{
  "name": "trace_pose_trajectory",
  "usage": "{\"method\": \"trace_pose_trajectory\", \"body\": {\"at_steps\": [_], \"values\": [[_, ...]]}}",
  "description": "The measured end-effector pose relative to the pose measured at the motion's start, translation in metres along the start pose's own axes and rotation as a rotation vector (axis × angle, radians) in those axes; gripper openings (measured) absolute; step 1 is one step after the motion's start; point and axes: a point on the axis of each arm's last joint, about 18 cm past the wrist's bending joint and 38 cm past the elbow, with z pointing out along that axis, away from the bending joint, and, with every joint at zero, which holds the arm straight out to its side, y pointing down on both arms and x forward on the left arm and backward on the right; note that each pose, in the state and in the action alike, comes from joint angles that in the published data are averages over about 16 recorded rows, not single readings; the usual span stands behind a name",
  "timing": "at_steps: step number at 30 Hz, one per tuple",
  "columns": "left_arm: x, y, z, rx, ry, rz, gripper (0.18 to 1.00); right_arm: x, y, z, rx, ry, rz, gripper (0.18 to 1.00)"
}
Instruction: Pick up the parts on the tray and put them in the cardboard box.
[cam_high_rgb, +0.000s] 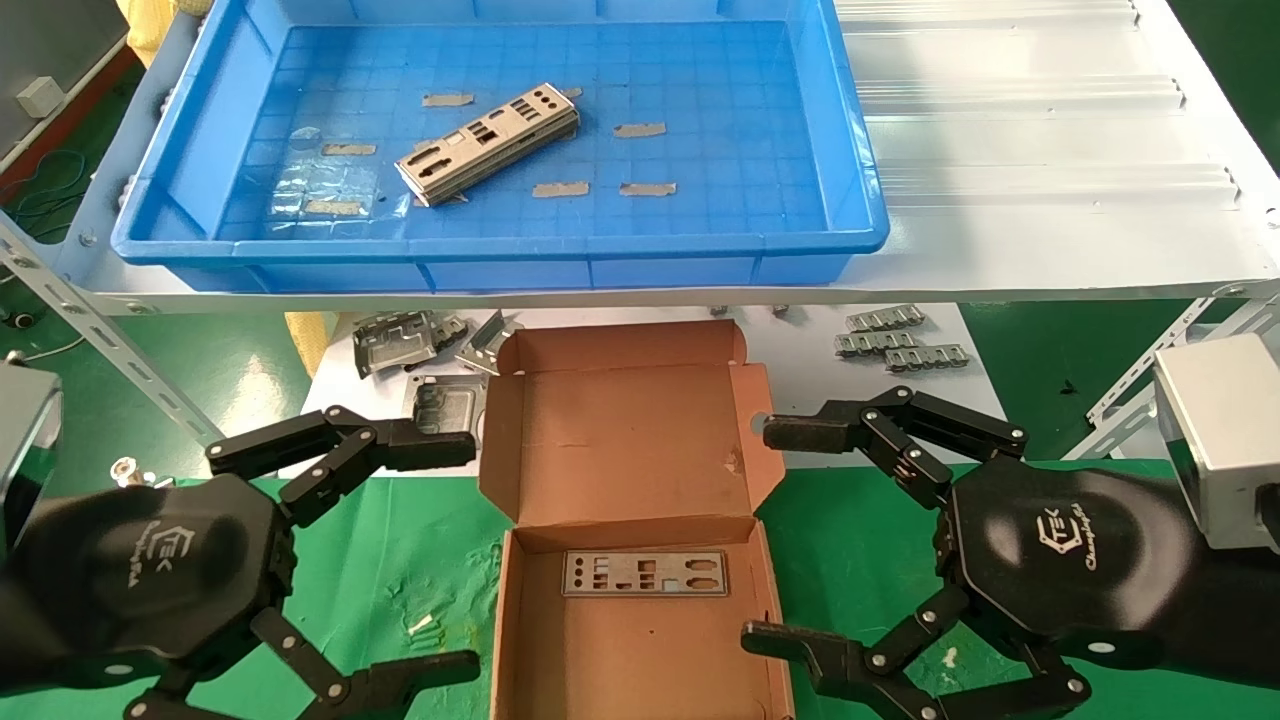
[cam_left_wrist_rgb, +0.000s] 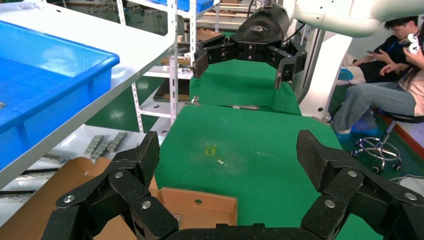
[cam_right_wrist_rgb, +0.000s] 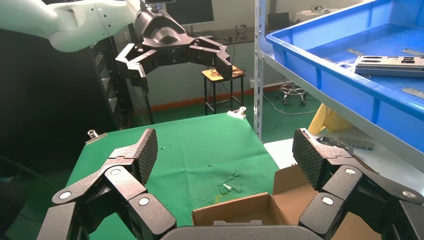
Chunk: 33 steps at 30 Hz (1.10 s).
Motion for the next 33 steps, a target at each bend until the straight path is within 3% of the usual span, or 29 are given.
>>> {"method": "trace_pose_trajectory", "body": {"at_steps": [33], "values": [[-0.0008,-0.0001,0.0003,0.001,0.000,0.001,1.001,0.0000,0.0000,0.0000,0.000,0.000,0.000,1.000]]}}
